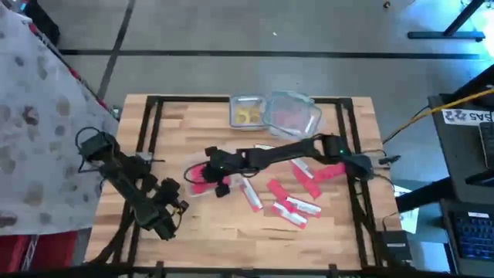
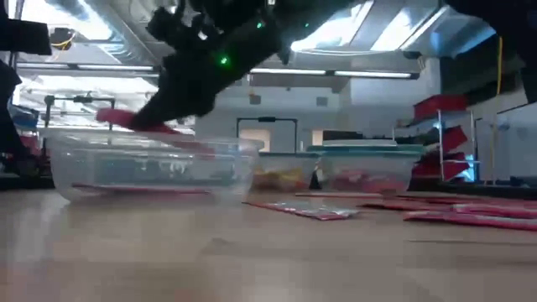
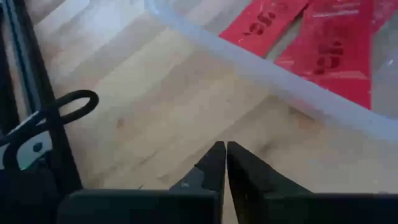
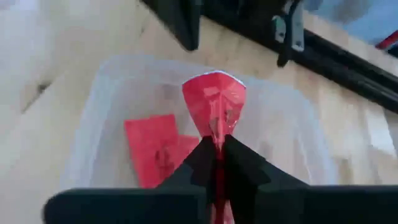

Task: Sort candy
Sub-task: Put the pink strip candy into the rectangular transparent bin

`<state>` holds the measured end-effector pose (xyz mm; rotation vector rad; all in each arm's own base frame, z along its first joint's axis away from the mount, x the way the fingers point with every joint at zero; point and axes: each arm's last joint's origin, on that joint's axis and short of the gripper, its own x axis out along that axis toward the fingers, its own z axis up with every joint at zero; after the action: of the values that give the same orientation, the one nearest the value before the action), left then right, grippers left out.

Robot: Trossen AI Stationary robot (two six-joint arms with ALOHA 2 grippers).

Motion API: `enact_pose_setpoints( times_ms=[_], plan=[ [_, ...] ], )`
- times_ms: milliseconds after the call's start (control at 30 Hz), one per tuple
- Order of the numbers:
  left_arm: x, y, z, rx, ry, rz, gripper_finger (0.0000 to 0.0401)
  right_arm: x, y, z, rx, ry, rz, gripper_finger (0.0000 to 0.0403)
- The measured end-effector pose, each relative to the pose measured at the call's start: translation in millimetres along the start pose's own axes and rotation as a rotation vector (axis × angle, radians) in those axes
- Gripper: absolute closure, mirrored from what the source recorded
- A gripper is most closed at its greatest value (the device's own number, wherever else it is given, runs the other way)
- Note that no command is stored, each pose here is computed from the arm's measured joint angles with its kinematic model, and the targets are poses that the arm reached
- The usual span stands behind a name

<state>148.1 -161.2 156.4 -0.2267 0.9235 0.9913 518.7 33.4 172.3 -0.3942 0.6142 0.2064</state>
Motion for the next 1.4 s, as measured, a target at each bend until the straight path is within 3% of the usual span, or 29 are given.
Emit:
enact_pose_setpoints(
  times_ms=[233,367,600,700,833,1000,1200,1300,1400],
  plan=[
    [0.1,-0.4,0.1,-0.003,-0.001,-0.004,0.0401,0.9,1.3,-0.3,-0.003,0.004,-0.004,0.0260],
    [0.0,-2.3,-0.6,-0.009,0.006,-0.021,0.0401,-19.0,4.7,13.8,0.033,0.039,-0.033,0.0229],
    [-0.2,-2.4,-1.0,-0.013,0.007,-0.023,0.0401,-94.3,45.2,60.9,0.004,0.115,0.017,0.0241],
    [-0.2,-3.7,-1.4,-0.019,0.010,-0.035,0.0401,-120.0,75.6,68.3,-0.021,0.215,-0.024,0.0253],
    [-0.3,-4.6,-1.7,-0.026,0.012,-0.044,0.0401,-137.6,114.1,68.4,0.050,0.318,-0.048,0.0266],
    [-0.3,-4.9,-1.7,-0.025,0.011,-0.047,0.0401,-152.2,157.6,52.0,0.129,0.517,-0.105,0.0274],
    [-1.5,-5.8,-2.3,-0.025,-0.030,-0.074,0.0401,-179.4,188.9,7.3,0.208,0.617,-0.330,0.0276],
    [-1.8,-6.3,-2.0,-0.027,-0.050,-0.086,0.0401,-188.4,187.2,-23.1,0.348,0.629,-0.327,0.0275],
    [-1.7,-6.2,-1.8,-0.024,-0.053,-0.085,0.0401,-188.8,182.8,-47.4,0.409,0.624,-0.234,0.0268]
  ],
)
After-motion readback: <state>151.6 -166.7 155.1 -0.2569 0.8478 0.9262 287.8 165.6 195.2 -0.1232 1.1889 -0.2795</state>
